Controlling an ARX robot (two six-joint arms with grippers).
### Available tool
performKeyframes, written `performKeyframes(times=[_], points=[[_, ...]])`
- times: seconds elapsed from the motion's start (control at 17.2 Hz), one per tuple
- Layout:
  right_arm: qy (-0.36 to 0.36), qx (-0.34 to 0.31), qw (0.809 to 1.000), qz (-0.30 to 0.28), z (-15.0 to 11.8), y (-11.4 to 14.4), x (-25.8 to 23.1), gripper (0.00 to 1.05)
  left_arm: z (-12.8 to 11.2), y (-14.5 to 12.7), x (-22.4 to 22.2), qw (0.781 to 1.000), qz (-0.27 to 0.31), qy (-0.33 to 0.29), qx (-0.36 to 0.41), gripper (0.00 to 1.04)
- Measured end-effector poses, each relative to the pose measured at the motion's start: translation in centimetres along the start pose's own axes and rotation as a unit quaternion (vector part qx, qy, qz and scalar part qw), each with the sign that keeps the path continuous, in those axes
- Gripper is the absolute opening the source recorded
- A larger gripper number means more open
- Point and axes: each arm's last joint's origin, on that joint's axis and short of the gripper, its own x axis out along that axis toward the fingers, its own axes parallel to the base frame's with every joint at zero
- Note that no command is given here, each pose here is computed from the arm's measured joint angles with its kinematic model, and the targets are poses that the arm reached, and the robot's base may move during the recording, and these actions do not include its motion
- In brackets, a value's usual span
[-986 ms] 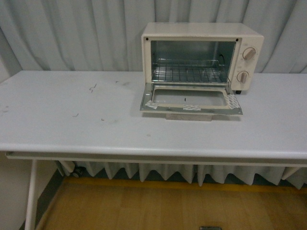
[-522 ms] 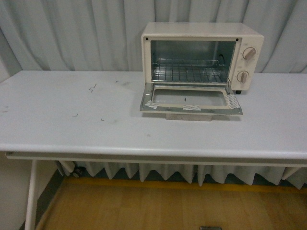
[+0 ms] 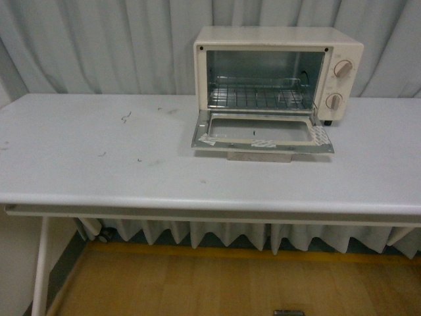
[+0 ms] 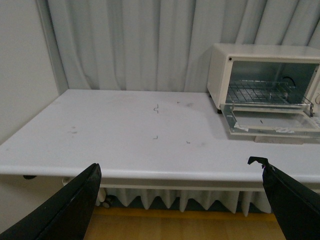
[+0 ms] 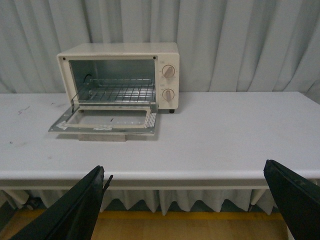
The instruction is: Open oven
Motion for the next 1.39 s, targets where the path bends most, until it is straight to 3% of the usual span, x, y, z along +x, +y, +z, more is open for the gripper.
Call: performKeyframes(times=[1.39], points=[[0.001,0.000,1.000,0.001,-0.03,0.00,0.00,0.98,-0.06,0.01,0.00,1.000,0.001,0.003,0.001,0.98]])
